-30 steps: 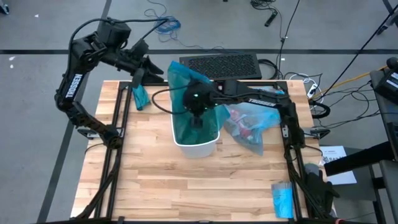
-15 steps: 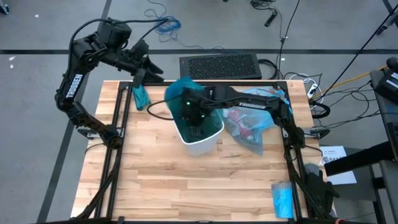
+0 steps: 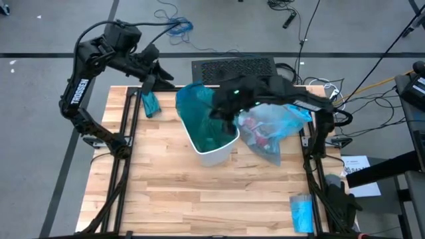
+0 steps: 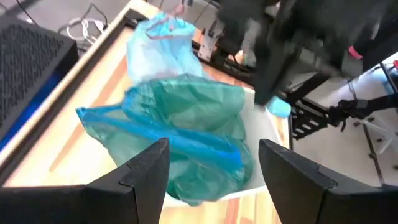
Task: Place trash/remove bag and relplace
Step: Insert the blue trash bag into the white trash bin
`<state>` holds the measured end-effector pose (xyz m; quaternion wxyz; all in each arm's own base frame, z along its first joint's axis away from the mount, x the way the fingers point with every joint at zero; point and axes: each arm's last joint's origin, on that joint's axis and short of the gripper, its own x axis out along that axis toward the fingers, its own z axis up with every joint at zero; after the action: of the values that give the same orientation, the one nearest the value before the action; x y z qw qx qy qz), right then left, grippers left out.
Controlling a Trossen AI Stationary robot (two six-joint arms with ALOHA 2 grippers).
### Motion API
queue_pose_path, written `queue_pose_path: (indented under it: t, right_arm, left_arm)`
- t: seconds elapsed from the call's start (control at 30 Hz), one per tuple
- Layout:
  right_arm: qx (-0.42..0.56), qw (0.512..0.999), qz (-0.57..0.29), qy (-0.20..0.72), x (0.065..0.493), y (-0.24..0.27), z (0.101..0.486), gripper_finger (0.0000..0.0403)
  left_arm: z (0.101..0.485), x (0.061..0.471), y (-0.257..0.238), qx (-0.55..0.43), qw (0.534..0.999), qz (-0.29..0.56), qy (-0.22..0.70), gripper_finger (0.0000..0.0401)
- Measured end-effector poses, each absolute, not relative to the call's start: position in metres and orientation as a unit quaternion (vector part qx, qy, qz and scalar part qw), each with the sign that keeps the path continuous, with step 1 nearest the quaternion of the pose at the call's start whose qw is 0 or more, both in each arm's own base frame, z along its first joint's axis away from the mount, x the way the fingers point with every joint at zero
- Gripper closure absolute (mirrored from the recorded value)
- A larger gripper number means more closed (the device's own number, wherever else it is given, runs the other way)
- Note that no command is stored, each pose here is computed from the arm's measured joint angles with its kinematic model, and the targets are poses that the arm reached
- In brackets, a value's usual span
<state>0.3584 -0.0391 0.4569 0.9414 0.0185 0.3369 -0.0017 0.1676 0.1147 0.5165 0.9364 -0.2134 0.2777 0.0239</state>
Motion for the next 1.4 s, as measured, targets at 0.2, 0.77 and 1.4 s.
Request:
queue_pose_path:
  t: [0.2, 0.77, 1.4]
  right_arm:
    - [0.024, 0.950, -0.021, 0.311, 0.356, -0.084, 0.459, 0.0325]
    - [0.099, 0.949, 0.071, 0.291, 0.363, -0.183, 0.422, 0.0241]
    - [0.129, 0.943, 0.112, 0.285, 0.382, -0.204, 0.393, 0.0241]
  left_arm:
    - [0.519, 0.170, 0.089, -0.198, 0.933, 0.044, 0.297, 0.0162]
    - [0.540, 0.149, 0.033, -0.182, 0.951, 0.063, 0.242, 0.0162]
    - [0.532, 0.173, 0.026, -0.182, 0.943, 0.055, 0.272, 0.0162]
